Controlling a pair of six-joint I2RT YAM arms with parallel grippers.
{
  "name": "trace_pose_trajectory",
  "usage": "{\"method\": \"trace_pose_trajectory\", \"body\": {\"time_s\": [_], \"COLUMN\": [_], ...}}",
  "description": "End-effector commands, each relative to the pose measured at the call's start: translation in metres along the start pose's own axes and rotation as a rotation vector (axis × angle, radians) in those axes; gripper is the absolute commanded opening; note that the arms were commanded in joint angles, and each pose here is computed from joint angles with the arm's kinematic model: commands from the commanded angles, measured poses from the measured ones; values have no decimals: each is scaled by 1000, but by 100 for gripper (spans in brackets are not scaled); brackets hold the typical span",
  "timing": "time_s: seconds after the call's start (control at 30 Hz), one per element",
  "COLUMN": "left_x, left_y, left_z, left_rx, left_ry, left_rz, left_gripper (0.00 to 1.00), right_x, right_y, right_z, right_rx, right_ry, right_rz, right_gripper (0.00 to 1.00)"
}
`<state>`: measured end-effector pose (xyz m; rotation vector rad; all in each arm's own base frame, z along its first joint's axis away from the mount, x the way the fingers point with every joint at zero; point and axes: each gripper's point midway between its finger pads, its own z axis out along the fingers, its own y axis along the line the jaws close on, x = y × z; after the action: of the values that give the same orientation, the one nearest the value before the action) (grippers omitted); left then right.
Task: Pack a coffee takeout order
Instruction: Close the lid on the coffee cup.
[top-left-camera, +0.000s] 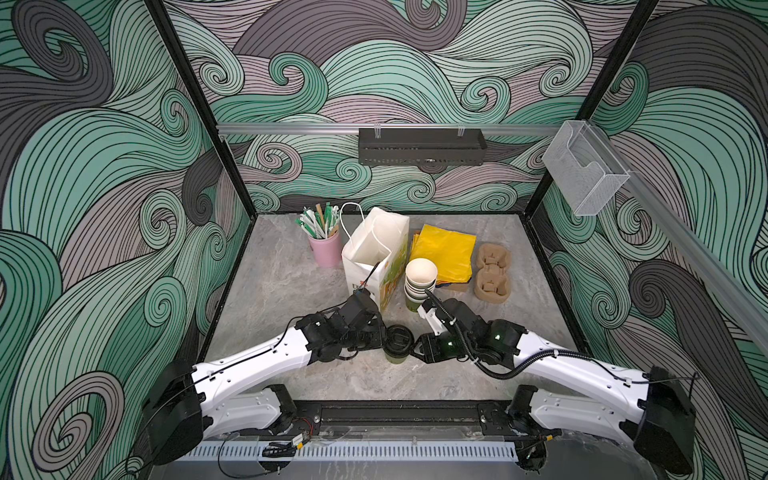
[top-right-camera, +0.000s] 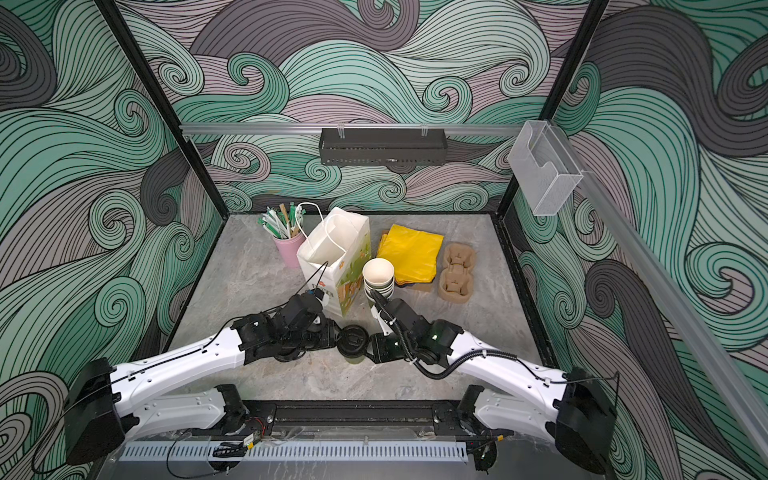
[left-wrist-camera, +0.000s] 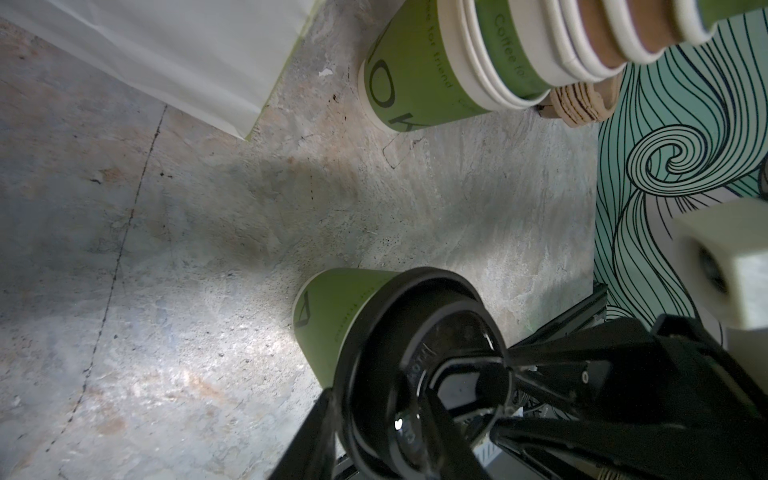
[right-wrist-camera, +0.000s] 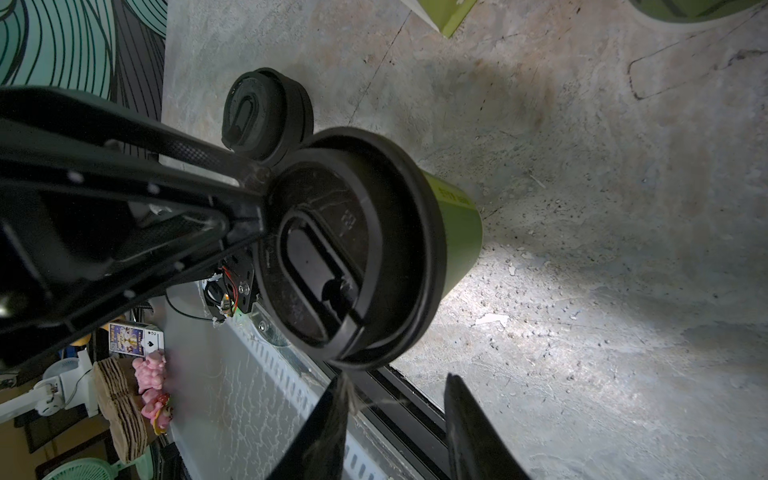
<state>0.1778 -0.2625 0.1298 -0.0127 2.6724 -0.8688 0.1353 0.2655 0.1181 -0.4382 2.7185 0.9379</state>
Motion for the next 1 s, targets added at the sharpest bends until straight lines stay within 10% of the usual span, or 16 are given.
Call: {"method": "trace_pose_trajectory", "body": {"time_s": [0.0,0.63,0.97], "left_x": [-1,3,-5], "left_y": [-1,6,-4], "left_z": [-3,0,-11], "left_rx": [-7,-45,1], "left_ry": [4,22,-21], "left_rz": [15,15,21], "left_gripper": [37,35,40], "right_x": [2,11,-8], "right_y": [1,-31,7], "right_z": [4,11,-22], "right_rx": [-4,169,16], "right_ry": [7,54,-68], "right_rz": [5,5,-62], "right_gripper": [41,40,53]}}
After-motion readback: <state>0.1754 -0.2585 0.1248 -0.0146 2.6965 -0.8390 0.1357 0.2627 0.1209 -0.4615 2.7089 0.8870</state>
